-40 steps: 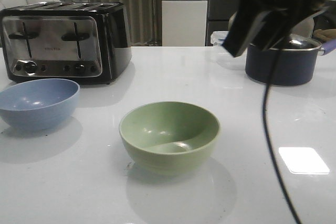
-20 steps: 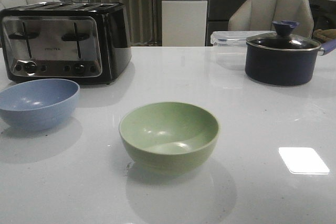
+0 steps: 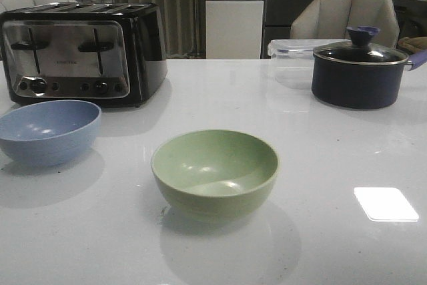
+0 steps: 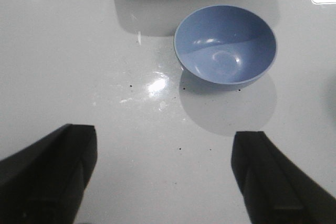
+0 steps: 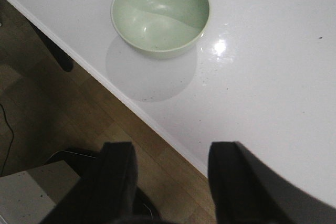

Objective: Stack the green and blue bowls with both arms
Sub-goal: 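Move the left gripper above the light blue bowl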

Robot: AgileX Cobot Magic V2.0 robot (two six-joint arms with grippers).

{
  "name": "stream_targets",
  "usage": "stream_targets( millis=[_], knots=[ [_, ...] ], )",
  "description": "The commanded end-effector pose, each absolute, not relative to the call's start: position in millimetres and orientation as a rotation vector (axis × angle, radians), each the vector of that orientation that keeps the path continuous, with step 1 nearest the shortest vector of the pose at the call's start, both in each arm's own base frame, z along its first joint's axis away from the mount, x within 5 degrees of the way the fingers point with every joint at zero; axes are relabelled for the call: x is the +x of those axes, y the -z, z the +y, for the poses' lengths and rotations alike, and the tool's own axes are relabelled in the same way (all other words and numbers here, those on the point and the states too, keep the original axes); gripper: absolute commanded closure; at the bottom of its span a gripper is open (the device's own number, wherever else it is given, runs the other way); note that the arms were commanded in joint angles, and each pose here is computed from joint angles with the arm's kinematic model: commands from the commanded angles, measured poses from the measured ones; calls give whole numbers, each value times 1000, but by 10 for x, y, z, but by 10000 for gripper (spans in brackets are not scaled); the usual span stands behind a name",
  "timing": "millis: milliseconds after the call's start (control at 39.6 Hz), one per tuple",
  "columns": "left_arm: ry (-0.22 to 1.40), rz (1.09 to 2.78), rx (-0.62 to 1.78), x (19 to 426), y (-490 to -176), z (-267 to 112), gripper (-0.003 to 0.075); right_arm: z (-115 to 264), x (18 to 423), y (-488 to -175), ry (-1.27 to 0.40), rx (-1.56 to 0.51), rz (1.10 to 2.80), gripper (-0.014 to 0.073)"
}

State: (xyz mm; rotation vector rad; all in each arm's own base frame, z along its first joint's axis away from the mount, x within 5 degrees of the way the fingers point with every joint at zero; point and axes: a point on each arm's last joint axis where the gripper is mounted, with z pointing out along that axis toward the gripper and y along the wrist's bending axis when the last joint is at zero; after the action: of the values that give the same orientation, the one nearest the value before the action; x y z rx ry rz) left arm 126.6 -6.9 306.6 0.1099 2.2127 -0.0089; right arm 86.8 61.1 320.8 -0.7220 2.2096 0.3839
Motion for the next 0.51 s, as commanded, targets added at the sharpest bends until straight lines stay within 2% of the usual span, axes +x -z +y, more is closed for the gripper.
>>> stream_targets(
  millis=[0,202,480],
  knots=[
    [7,2109,131,1306,-3340,-84,139,627,892,-3334,-403,-694,2127,159],
    [-5,2214,168,1502,-3468,-97,139,627,892,-3334,-403,-694,2127,159],
    [2,2404,202,2218,-3310,-146,139,627,892,-3334,-403,-694,2127,159]
  ],
)
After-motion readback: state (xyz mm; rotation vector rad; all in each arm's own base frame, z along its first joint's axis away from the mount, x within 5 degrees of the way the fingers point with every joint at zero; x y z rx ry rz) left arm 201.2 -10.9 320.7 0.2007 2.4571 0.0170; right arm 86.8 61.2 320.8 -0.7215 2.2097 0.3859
